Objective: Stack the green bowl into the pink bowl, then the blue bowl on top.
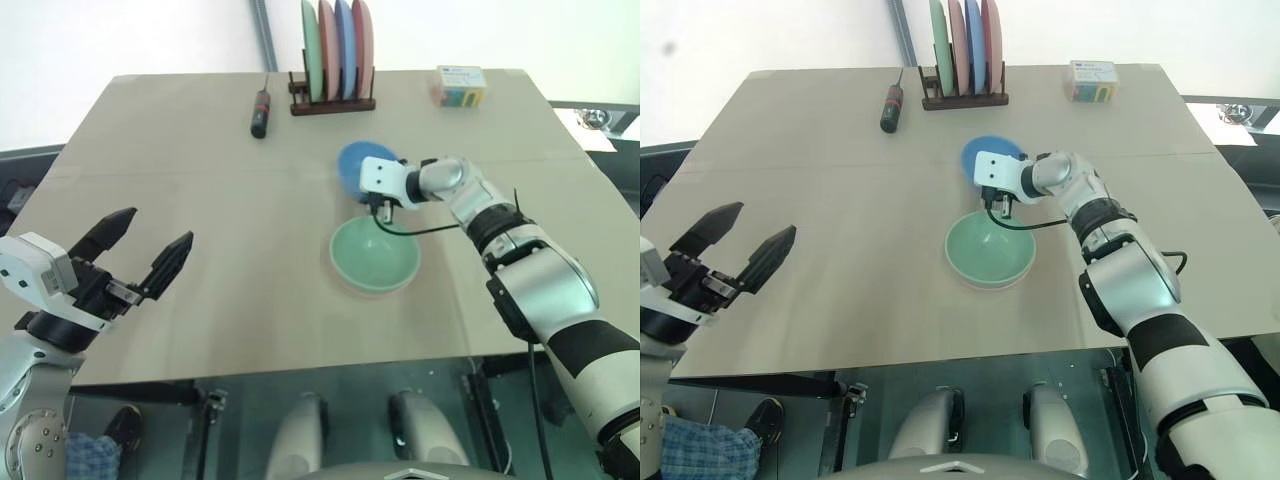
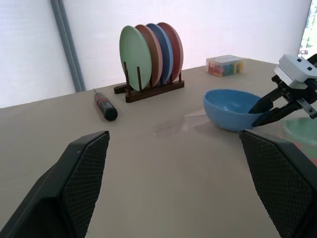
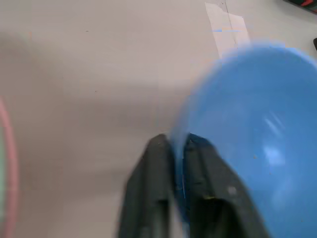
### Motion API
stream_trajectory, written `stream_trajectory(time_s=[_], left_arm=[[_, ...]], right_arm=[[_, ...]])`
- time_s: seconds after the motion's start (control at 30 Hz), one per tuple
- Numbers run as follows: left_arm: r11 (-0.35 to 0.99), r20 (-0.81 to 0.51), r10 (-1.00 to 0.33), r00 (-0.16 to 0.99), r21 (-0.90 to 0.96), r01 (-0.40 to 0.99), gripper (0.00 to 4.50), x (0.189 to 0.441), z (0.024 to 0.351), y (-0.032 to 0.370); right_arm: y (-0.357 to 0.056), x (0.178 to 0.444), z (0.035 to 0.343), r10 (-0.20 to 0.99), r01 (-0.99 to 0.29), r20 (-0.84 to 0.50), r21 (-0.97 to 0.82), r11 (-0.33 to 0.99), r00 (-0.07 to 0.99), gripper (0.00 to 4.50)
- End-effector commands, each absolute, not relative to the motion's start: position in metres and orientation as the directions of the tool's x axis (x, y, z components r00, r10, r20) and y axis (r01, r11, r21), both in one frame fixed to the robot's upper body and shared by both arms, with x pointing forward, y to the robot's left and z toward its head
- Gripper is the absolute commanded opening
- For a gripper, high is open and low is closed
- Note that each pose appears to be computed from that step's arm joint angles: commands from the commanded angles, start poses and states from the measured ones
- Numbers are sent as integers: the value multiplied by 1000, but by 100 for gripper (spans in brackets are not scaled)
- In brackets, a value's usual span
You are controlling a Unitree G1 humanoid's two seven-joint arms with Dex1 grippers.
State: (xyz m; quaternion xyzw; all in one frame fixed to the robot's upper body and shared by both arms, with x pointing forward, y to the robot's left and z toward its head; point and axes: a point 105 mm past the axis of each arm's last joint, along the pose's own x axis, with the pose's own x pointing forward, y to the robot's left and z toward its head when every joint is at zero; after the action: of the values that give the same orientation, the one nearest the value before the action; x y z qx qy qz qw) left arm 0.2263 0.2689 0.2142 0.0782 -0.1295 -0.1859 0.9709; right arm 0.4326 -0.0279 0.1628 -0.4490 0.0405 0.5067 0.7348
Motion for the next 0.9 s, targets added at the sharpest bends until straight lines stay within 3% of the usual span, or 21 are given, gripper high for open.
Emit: stream_trajectory(time_s=[0.03,0.33,0.63,0.7,0.9], left_arm=[[910,253,-400,881,226,348,450,225,224,267],[899,242,-425,872,224,376,450,230,222,264],[872,241,-484,841,210,442,450,241,219,255],[861,233,-503,832,211,462,450,244,217,252],[767,170,-639,750,221,603,450,265,211,235]], right_arm=[[-24,434,184,736,-747,-463,-659,87,494,3],[-25,429,201,780,-729,-424,-682,60,460,3],[-57,405,254,854,-708,-347,-705,35,387,3],[-65,391,260,863,-714,-357,-700,7,358,3],[-86,299,247,834,-777,-543,-566,-275,100,3]])
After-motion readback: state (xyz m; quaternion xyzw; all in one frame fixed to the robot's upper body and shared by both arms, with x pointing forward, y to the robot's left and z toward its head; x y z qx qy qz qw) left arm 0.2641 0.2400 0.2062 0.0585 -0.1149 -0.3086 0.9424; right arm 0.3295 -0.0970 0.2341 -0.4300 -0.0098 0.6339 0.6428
